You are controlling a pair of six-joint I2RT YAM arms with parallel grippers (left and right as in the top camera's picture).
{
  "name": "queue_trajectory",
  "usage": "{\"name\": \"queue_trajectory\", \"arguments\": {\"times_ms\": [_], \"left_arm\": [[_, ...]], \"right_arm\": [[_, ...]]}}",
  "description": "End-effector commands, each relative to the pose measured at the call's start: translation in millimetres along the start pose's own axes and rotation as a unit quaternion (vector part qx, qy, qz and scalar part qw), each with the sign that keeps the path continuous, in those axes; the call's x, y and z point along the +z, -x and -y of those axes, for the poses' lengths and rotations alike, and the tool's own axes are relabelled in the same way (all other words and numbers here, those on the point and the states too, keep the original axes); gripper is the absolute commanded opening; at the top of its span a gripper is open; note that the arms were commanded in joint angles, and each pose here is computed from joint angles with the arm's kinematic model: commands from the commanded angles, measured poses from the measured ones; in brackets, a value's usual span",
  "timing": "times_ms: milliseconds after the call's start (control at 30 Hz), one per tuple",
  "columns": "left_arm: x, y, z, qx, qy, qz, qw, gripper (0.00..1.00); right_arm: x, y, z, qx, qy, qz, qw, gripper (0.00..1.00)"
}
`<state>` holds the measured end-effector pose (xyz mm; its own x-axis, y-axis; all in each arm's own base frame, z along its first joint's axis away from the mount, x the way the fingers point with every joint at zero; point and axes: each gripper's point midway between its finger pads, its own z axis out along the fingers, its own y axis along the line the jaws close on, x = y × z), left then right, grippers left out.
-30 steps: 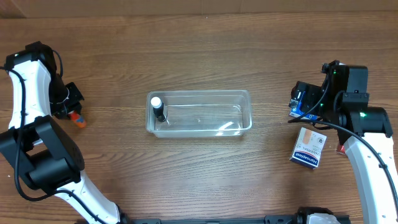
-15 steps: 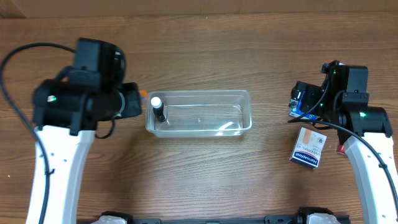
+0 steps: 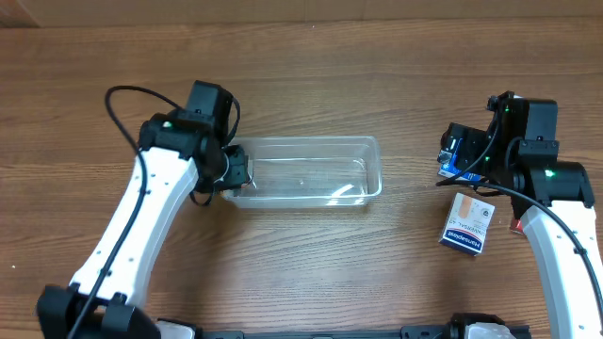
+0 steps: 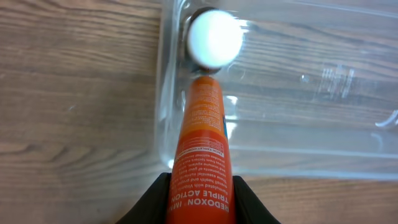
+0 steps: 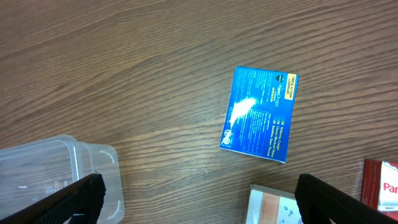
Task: Pack container
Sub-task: 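Lift the orange tube and lower it into the container beside the bottle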
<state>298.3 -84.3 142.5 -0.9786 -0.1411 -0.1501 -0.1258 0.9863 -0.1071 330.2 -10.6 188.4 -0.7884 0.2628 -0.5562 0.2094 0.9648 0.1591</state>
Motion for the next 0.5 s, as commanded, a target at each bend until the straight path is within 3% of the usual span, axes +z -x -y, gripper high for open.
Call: {"name": "queue_trajectory", "arguments": {"times_ms": [0, 467], "left_arm": [[19.5, -1.8, 10.2, 0.001, 0.008, -0.023, 1.0, 0.04], [42.3, -8.0, -1.1, -0.005, 0.049, -0.049, 0.998, 0.07]], "right_arm": [[-4.6, 9.0, -1.1, 0.002, 0.002, 0.012, 1.0, 1.0], [-4.6, 8.5, -0.9, 0.002, 0.002, 0.011, 1.0, 1.0]]}}
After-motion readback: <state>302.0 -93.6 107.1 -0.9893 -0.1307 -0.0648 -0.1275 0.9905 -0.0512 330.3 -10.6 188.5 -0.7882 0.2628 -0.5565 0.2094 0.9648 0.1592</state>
